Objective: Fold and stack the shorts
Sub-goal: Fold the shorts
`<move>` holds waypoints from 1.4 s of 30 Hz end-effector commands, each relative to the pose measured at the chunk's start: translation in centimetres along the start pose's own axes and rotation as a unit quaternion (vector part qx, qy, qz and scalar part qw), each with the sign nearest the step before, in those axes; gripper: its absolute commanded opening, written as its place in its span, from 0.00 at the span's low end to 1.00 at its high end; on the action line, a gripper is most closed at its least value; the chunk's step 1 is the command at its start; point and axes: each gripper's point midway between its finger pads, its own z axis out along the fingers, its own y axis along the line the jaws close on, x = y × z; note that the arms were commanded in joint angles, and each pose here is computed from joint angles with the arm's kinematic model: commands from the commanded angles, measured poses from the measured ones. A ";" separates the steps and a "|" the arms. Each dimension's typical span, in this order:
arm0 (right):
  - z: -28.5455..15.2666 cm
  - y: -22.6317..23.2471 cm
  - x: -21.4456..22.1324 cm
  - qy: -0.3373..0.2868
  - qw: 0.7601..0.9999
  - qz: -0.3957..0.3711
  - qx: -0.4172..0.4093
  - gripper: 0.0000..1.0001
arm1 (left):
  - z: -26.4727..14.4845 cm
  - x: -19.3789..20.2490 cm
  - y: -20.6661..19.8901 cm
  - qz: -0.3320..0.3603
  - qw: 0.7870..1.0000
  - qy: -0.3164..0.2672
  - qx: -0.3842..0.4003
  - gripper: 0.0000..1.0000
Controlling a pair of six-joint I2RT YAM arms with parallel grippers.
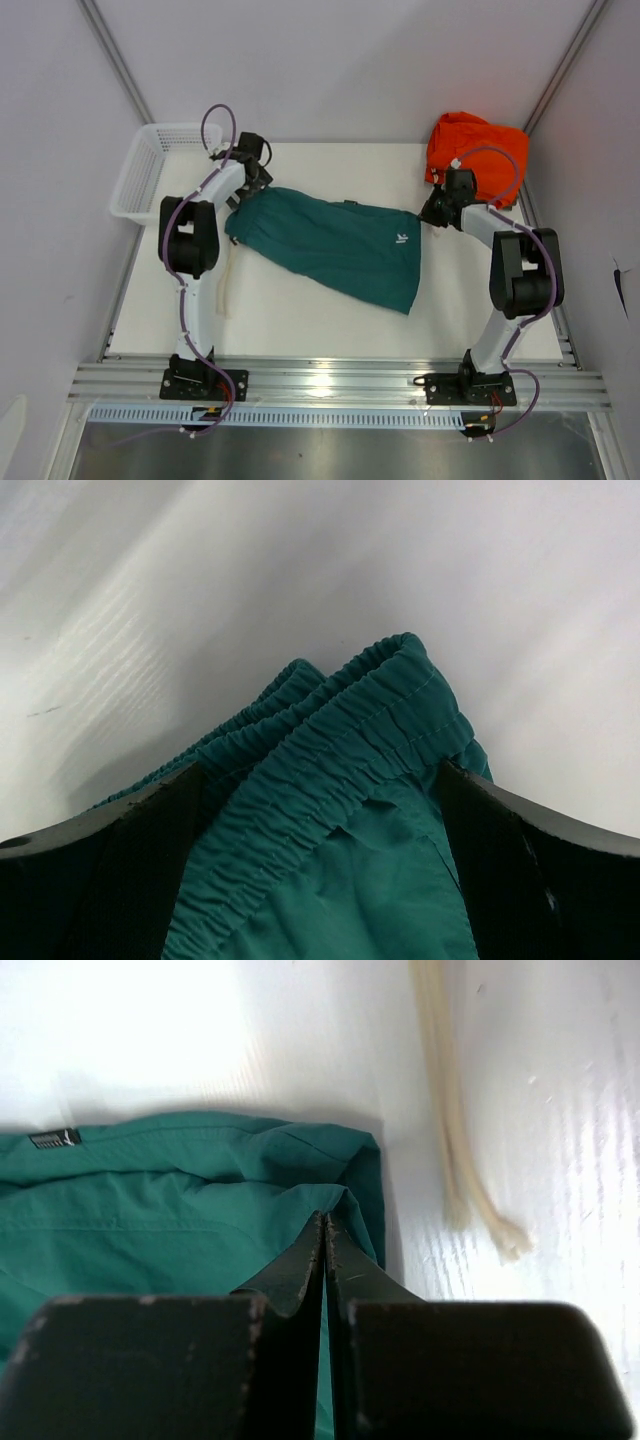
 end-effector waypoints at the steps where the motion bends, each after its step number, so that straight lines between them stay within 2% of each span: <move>1: -1.1 0.8 -4.4 -0.060 0.998 0.012 -0.015 0.00 | -1.0 -1.3 1.0 -0.009 1.000 -0.016 -0.011 0.99; 6: -1.4 0.1 -5.5 -0.077 0.997 0.024 -0.019 0.00 | -0.6 -1.2 1.6 -0.008 1.000 -0.018 -0.021 0.99; 15: -2.8 0.4 -8.6 -0.145 0.988 0.031 -0.041 0.00 | 0.5 -0.3 2.7 -0.011 0.999 -0.020 -0.036 0.99; 21: 1.0 -0.7 -7.6 -0.112 0.993 0.038 -0.025 0.00 | 0.6 -0.5 2.5 -0.010 0.999 -0.026 -0.035 0.99; 24: 2.5 -2.9 -7.2 -0.099 0.994 0.048 -0.005 0.00 | 0.8 -0.4 2.9 -0.007 0.999 -0.025 -0.040 0.99; 25: 2.7 -2.8 -7.4 -0.098 0.994 0.047 -0.005 0.02 | 0.9 -0.4 2.9 -0.006 0.999 -0.024 -0.040 0.99; 27: 3.4 -3.4 -6.7 -0.082 0.995 0.047 0.007 0.14 | 0.7 -0.5 2.7 -0.005 0.999 -0.024 -0.035 0.99; 28: 3.4 -3.4 -7.3 -0.087 0.995 0.047 0.012 0.33 | 0.5 -0.7 2.5 -0.006 0.999 -0.024 -0.032 0.99; 29: 3.1 -3.4 -7.5 -0.089 0.995 0.043 0.014 0.45 | 0.2 -0.9 2.2 -0.006 0.999 -0.026 -0.028 0.99; 31: 2.5 -3.0 -8.2 -0.100 0.994 0.038 0.012 0.63 | -0.7 -1.8 1.6 -0.005 0.999 -0.032 -0.016 0.99; 33: 1.2 -2.5 -8.5 -0.100 0.994 0.032 0.011 0.66 | -1.6 -2.9 0.9 0.001 0.999 -0.042 -0.005 0.99; 36: -1.1 -1.1 -9.1 -0.114 0.993 0.019 0.001 0.65 | -3.4 -4.1 0.9 0.010 0.999 -0.052 -0.008 0.99; 39: -2.5 1.2 -8.0 -0.114 0.993 -0.005 -0.010 0.65 | -4.9 -4.4 1.4 0.023 0.998 -0.055 -0.001 0.99; 42: -3.9 4.5 -6.7 -0.116 0.992 -0.028 -0.048 0.64 | -5.9 -3.9 1.0 0.049 0.997 -0.047 0.037 0.99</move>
